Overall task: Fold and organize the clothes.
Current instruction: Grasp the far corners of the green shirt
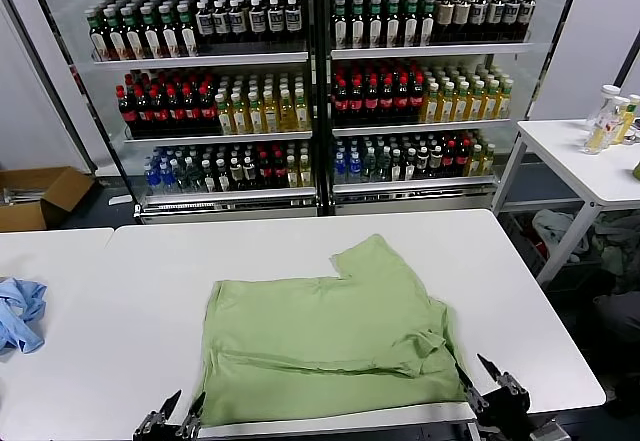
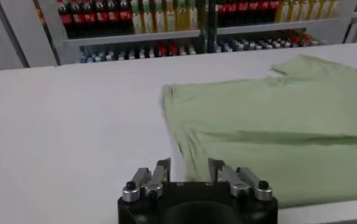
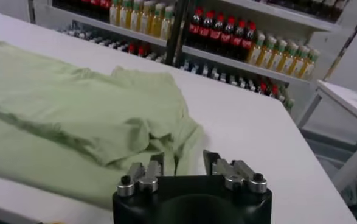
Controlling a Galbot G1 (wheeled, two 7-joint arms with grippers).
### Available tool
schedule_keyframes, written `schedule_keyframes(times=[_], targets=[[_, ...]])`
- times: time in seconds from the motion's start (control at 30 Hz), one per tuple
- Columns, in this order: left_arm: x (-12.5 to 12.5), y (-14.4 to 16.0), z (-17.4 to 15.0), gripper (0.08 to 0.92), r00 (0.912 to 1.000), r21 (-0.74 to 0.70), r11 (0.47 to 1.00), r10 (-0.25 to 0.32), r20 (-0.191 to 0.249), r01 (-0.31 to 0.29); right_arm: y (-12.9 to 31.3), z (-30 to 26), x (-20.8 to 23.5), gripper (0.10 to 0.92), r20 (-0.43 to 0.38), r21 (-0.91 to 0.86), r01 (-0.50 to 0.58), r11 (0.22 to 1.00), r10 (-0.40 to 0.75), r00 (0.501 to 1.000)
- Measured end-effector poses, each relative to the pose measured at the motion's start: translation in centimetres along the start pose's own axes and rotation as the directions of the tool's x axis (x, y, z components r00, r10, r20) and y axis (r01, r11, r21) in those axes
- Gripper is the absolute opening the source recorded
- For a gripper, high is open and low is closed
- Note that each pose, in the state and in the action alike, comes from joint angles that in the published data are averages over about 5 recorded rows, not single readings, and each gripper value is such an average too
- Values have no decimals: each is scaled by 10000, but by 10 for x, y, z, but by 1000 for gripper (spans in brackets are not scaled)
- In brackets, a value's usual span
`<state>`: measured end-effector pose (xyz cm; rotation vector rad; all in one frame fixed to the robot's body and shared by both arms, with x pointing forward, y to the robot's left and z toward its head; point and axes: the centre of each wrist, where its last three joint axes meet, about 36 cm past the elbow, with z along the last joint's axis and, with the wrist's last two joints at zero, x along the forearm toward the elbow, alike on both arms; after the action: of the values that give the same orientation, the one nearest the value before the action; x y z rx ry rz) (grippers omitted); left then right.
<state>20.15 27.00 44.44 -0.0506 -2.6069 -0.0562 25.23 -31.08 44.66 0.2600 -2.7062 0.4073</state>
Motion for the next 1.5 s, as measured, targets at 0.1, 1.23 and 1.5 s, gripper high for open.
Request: schedule_keyframes(times=[0.1, 1.23, 1.5], targets=[[-10, 6, -5, 623, 9996, 65, 9999, -90, 264, 89, -2, -5, -15, 718, 179, -245, -89, 9997, 93, 9998], [-206, 19, -71, 823, 9953, 145, 9995, 264, 934, -279, 12, -100, -268, 823, 0, -1554, 325, 9873, -329, 9995], [-239, 23, -75, 823, 9989, 280, 9995, 112, 455, -125, 18, -120, -316, 823, -344, -1744, 337, 9841, -403, 9986]])
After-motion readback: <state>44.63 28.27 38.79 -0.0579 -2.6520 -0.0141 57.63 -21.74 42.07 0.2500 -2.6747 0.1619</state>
